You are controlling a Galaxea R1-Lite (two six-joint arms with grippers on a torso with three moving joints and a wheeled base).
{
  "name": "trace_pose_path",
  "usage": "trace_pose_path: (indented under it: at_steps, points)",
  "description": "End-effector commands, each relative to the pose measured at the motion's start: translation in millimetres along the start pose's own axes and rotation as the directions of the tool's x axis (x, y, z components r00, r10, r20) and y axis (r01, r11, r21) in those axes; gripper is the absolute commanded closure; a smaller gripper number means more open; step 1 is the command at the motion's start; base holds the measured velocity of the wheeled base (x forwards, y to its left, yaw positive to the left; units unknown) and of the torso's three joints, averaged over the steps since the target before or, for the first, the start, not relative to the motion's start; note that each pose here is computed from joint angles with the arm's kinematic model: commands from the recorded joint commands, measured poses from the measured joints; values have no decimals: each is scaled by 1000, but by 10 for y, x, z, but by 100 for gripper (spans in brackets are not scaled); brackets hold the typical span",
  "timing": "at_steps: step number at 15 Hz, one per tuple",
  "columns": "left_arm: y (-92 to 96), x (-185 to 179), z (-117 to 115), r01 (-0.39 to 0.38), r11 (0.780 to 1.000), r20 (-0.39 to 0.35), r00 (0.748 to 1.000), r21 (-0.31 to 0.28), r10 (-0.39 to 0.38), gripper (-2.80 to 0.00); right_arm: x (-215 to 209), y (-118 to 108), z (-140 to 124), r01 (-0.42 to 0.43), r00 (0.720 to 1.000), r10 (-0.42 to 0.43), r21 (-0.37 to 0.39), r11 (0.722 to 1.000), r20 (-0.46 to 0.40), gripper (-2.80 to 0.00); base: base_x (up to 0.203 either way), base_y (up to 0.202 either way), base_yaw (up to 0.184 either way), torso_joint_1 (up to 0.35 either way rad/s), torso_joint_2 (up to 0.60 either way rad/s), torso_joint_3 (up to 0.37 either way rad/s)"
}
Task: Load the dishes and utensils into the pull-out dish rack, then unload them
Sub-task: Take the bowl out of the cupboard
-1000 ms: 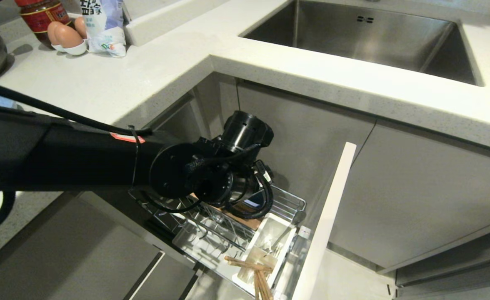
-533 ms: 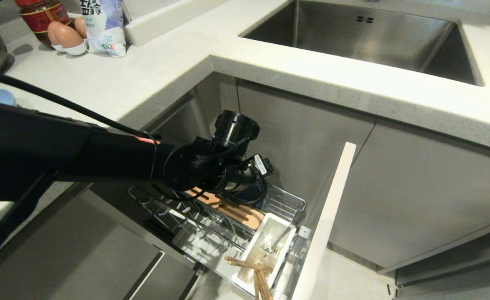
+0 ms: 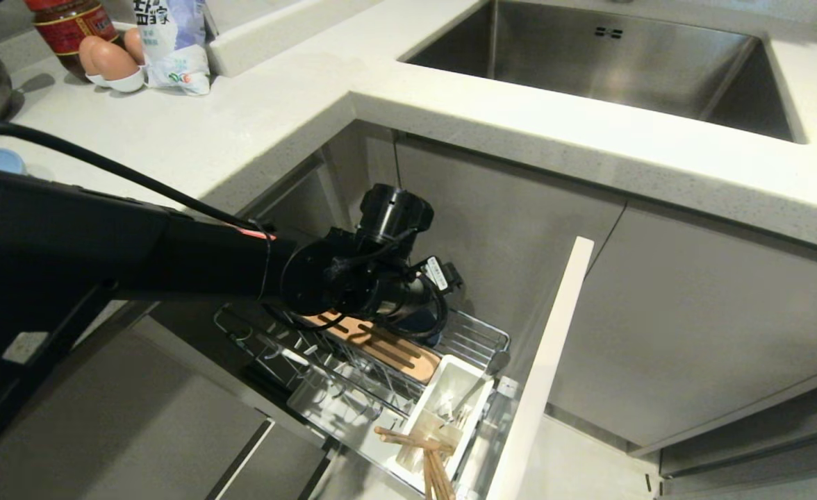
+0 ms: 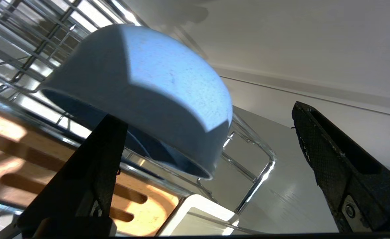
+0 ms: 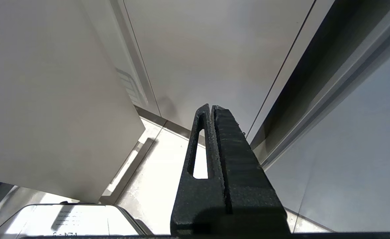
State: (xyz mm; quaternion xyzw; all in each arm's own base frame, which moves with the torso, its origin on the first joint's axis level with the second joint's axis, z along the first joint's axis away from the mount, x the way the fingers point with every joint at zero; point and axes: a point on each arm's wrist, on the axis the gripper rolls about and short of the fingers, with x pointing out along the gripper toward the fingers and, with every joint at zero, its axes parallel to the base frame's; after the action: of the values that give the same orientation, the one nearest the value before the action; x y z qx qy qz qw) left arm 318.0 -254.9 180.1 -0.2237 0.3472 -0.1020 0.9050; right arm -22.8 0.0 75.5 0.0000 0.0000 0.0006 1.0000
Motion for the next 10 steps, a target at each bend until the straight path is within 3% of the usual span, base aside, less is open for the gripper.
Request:
trace_pose_path:
  at_steps: [1,10]
  points:
    - [-9,21,-7,0,1000,0,1000,-3,0,0,0,0,0,0,1000,0,0,1000,0,0,0,0,0,0,0,0]
    - [-33,13,-29,9,1000,-10,1000,1,-9,0,0,0,0,0,1000,0,0,1000,0,0,0,0,0,0,0,0]
